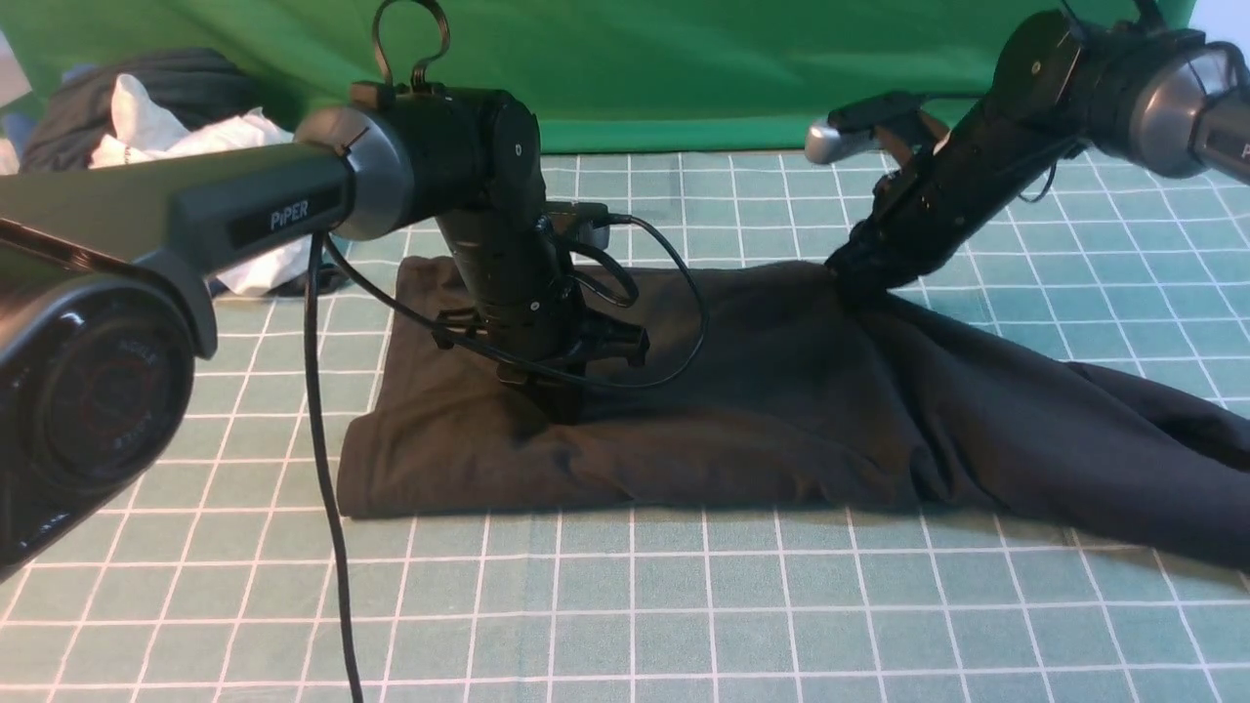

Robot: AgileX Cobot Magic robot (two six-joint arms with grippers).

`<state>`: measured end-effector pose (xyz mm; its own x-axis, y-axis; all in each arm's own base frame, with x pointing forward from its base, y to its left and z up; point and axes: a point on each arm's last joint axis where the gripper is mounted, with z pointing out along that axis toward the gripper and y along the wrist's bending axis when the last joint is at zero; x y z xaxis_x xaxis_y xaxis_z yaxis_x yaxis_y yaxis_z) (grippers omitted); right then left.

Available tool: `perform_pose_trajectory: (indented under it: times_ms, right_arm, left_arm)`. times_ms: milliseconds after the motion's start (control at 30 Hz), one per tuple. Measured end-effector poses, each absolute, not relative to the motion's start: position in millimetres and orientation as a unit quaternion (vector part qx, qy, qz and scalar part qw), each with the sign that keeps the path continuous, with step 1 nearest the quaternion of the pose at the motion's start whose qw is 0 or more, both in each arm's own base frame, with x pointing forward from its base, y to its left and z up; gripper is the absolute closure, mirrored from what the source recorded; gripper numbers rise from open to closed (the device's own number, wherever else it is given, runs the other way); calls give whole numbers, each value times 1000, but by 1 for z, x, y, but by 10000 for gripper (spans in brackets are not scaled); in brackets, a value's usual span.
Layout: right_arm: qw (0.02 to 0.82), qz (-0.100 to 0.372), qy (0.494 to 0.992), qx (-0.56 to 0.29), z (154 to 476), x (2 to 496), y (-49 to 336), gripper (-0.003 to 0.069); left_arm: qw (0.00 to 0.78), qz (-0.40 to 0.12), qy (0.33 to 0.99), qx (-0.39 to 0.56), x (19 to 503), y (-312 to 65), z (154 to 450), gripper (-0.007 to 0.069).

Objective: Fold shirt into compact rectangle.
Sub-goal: 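Pull the folded dark garment lengthwise by its ends to straighten it flat on the table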

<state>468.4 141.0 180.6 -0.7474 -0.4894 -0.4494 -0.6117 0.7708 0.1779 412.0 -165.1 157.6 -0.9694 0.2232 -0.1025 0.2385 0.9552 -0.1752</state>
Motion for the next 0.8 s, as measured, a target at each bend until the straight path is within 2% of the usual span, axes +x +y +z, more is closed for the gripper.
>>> perform_pose_trajectory:
  times_ms: [200, 333, 367, 400, 433, 467, 533, 600, 633, 667, 733, 767, 800]
  right_arm:
    - [213, 131, 917, -311, 187, 475, 138, 613]
    - [213, 120, 918, -311, 183, 476, 137, 493]
    - [212, 120, 922, -302, 185, 477, 137, 389]
    - [211, 120, 922, -301, 186, 477, 137, 375]
    - [207, 118, 925, -296, 193, 476, 136, 286]
    - [201, 115, 928, -292, 200, 475, 135, 239]
    - [192, 100, 934, -284, 223, 471, 130, 208]
    - [191, 79, 937, -281, 251, 464, 122, 236]
    - [189, 72, 941, -272, 264, 459, 116, 277]
    - [190, 69, 942, -269, 269, 457, 113, 285]
    - [200, 62, 950, -233, 292, 448, 94, 400]
    - [203, 58, 954, -211, 302, 441, 79, 494]
    - [199, 56, 959, -193, 305, 435, 66, 552]
  left_arm:
    - [40, -93, 988, 117, 412, -165, 158, 614]
    - [40, -93, 988, 117, 412, -165, 158, 614]
    - [42, -93, 988, 118, 412, -165, 159, 614]
    - [41, -93, 988, 118, 411, -165, 159, 614]
    - [44, -89, 988, 121, 411, -164, 162, 614]
    - [48, -85, 988, 120, 411, -163, 165, 614]
    - [61, -79, 989, 113, 410, -159, 177, 614]
    - [76, -74, 988, 113, 409, -155, 190, 614]
    - [83, -70, 988, 114, 408, -153, 199, 614]
    - [84, -70, 987, 114, 407, -153, 201, 614]
    - [90, -68, 987, 113, 402, -151, 211, 614]
    - [90, -68, 987, 113, 399, -150, 214, 614]
    - [88, -67, 987, 113, 395, -148, 212, 614]
